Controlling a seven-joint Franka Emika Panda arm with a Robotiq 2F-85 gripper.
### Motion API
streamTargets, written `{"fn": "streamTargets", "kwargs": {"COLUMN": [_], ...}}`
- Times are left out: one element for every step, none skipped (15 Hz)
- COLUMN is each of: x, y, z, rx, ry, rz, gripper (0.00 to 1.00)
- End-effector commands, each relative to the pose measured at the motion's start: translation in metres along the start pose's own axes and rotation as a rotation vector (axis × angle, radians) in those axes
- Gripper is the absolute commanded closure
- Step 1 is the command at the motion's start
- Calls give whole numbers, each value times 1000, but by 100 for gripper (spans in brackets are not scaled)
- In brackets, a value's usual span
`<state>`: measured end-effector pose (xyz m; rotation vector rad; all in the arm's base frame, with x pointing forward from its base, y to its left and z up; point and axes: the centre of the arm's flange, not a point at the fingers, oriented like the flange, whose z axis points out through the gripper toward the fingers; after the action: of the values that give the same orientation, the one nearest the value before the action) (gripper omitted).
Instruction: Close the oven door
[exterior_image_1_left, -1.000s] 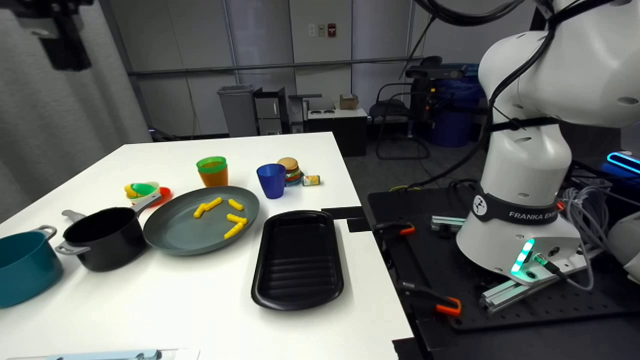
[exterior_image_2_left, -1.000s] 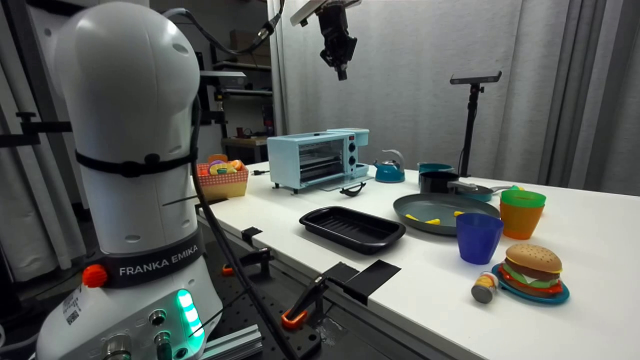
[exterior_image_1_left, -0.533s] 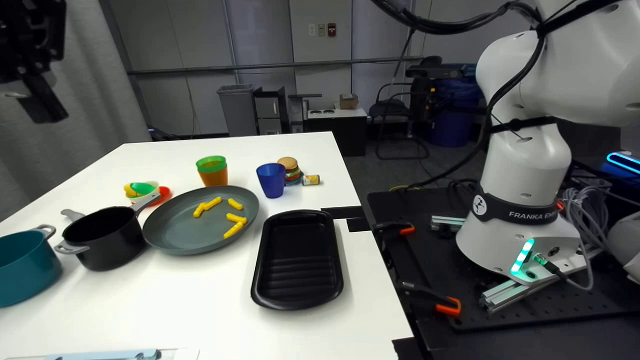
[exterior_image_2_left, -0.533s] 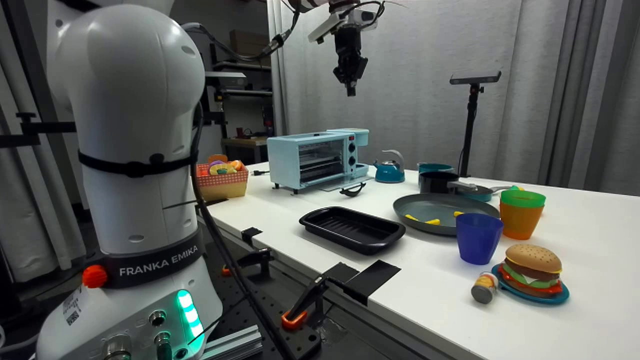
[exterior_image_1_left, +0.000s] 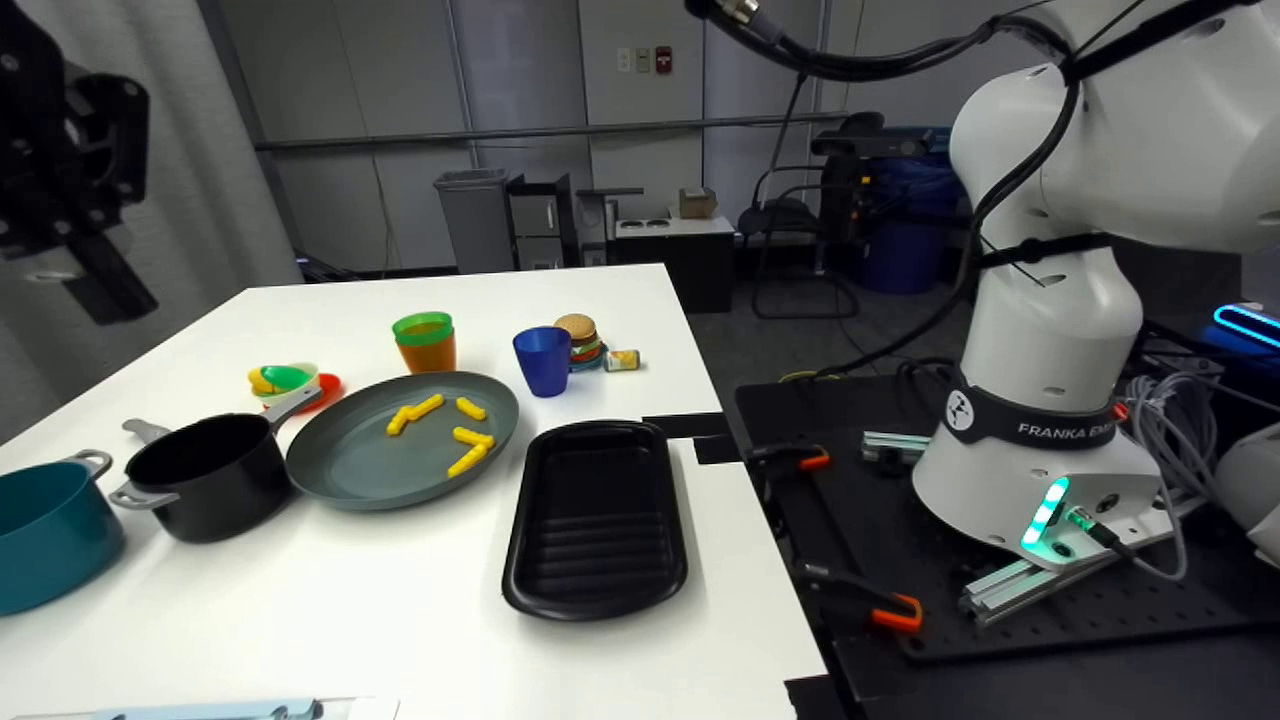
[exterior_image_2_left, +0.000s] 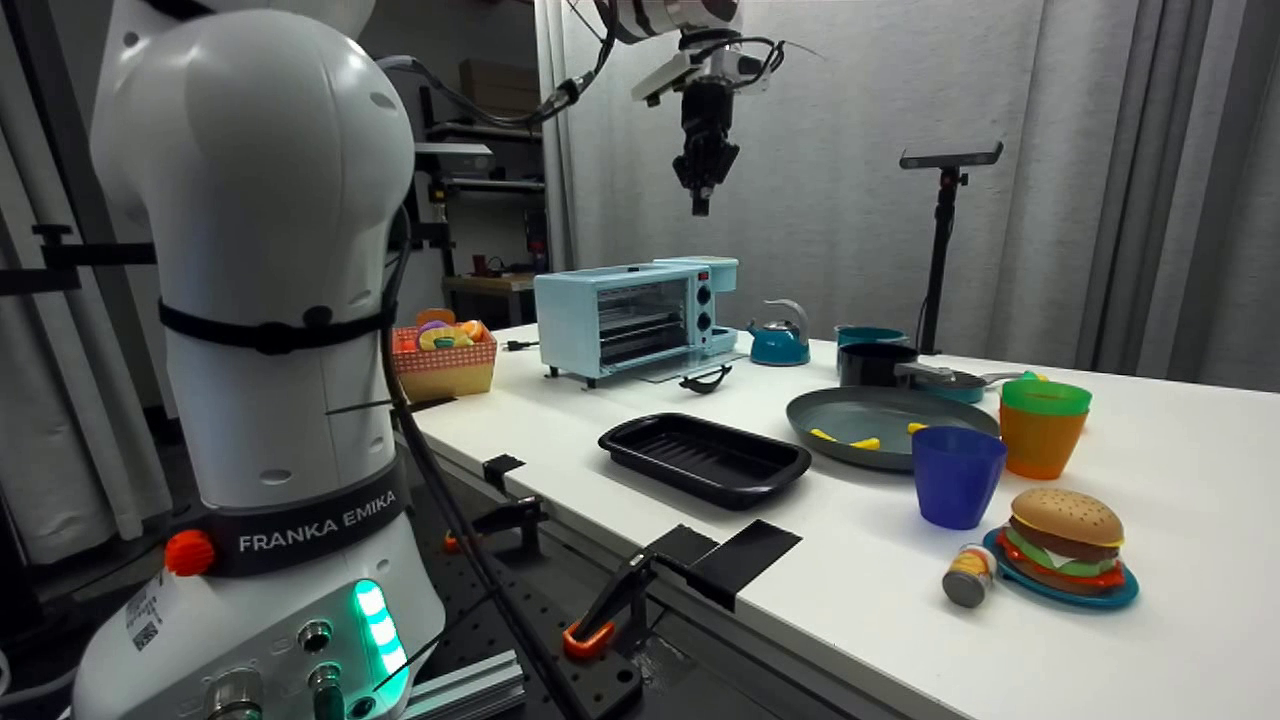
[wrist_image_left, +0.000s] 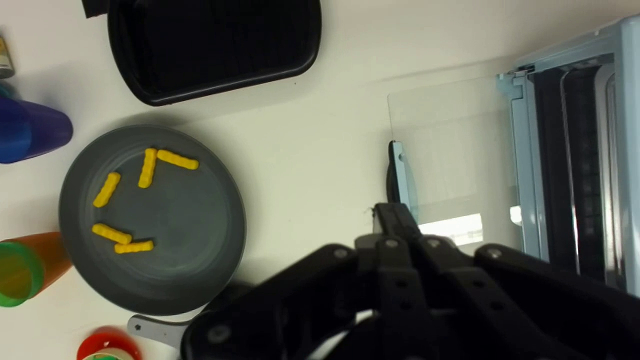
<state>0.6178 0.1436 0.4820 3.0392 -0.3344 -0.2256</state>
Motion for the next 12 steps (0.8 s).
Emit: {"fn": "streamTargets", "kwargs": {"x": [24, 30, 34, 36, 38, 40, 40, 40, 39, 39, 38, 36], "y": [-22, -26, -28, -29, -28, -27, -26, -26, -26, -26, -27, -30], "z": [2, 7, 9, 12, 15, 16, 19, 22, 24, 26, 26, 22], "rx": [62, 70, 71, 70, 54, 56, 52, 38, 34, 23, 16, 27], "ry": [-30, -26, -28, -25, -13, -8, 2, 16, 28, 38, 44, 42], "rz": [-11, -12, -7, -2, 12, 25, 43, 57, 72, 84, 94, 88], "gripper": [100, 100, 100, 100, 100, 100, 100, 100, 100, 100, 100, 100]}}
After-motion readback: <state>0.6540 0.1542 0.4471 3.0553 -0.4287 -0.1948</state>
